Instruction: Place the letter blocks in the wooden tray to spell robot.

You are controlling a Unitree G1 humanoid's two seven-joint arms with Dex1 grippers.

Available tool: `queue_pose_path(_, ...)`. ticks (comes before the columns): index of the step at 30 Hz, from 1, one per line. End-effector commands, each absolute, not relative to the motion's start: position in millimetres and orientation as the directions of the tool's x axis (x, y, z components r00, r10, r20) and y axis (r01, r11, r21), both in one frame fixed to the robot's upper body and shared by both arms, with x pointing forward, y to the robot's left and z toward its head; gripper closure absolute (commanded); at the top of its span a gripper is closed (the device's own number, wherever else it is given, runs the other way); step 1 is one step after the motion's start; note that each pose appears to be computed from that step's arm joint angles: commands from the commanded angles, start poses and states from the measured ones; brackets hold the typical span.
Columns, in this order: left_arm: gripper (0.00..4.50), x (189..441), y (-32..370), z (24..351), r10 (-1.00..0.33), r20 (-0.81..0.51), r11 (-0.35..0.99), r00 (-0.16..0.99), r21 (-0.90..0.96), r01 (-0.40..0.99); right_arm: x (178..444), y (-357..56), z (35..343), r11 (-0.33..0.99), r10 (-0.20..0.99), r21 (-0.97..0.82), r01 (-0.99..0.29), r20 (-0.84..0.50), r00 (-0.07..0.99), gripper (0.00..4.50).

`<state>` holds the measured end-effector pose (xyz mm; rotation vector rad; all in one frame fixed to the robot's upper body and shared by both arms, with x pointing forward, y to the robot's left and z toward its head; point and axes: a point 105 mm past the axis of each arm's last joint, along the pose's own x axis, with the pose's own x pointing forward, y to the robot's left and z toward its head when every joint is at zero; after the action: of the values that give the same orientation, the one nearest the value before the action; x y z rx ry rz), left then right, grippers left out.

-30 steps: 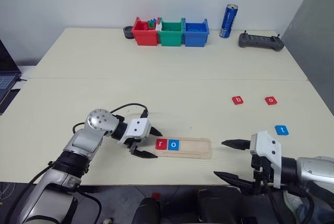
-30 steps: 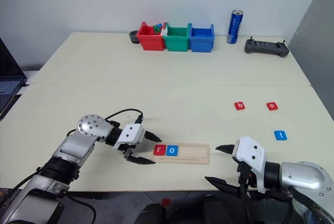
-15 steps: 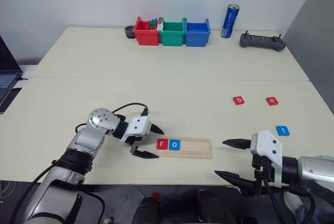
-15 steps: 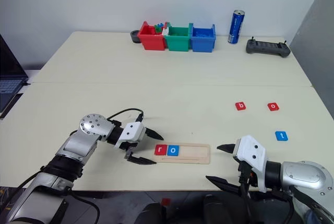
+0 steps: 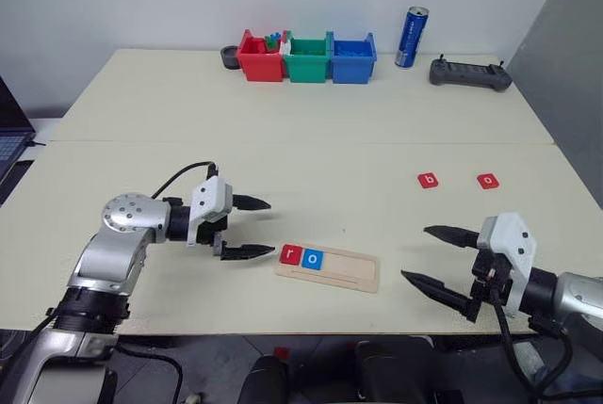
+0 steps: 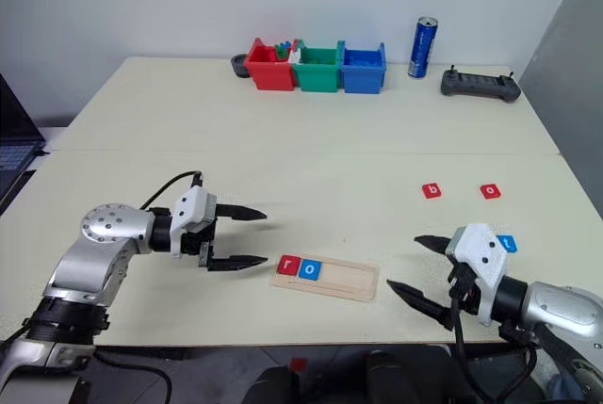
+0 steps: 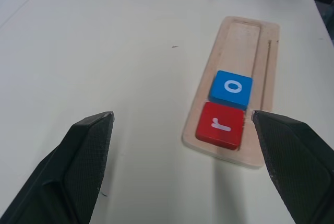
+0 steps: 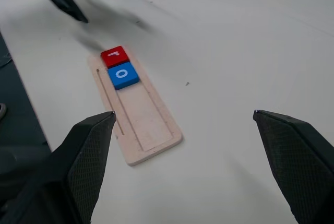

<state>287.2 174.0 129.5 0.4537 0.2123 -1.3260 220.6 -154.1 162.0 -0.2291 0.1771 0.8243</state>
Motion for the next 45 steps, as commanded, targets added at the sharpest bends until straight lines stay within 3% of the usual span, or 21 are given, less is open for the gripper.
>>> queue_pose_path(1, 0.03, 278.8, 170.4, 150.8, -0.907, -0.368, 0.129, 0.204, 0.217, 0.968, 244.2, -168.0, 168.9, 0.761, 0.593, -0.173, -0.626, -0.208, 0.778, 0.0)
queue_pose_path(9, 0.03, 271.6, 150.6, 164.9, -0.924, -0.349, 0.082, 0.154, 0.214, 0.973, 314.3, -191.9, 149.2, 0.934, 0.301, -0.135, -0.332, -0.207, 0.931, 0.0)
queue_pose_path(16, 0.03, 259.0, 140.6, 166.4, -0.928, -0.36, 0.029, 0.1, 0.197, 0.98, 371.5, -195.8, 129.4, 0.963, 0.2, -0.129, -0.235, -0.238, 0.95, 0.0)
queue_pose_path(22, 0.03, 254.3, 145.2, 159.3, -0.92, -0.379, 0.029, 0.101, 0.191, 0.981, 393.2, -203.3, 114.5, 0.968, 0.175, -0.131, -0.215, -0.265, 0.948, 0.0)
queue_pose_path(33, 0.03, 253.5, 151.2, 147.7, -0.916, -0.387, 0.027, 0.101, 0.191, 0.981, 397.9, -215.9, 96.9, 0.986, 0.131, -0.057, -0.158, -0.325, 0.937, 0.0)
queue_pose_path(42, 0.0, 255.4, 156.7, 136.9, -0.916, -0.39, 0.012, 0.09, 0.198, 0.98, 394.7, -213.0, 93.5, 0.98, 0.148, -0.075, -0.184, -0.34, 0.929, 2.97)
queue_pose_path(45, 0.0, 254.0, 157.3, 134.4, -0.918, -0.389, 0.006, 0.083, 0.197, 0.98, 375.3, -204.5, 114.2, 0.966, 0.177, -0.134, -0.219, -0.272, 0.946, 3.03)
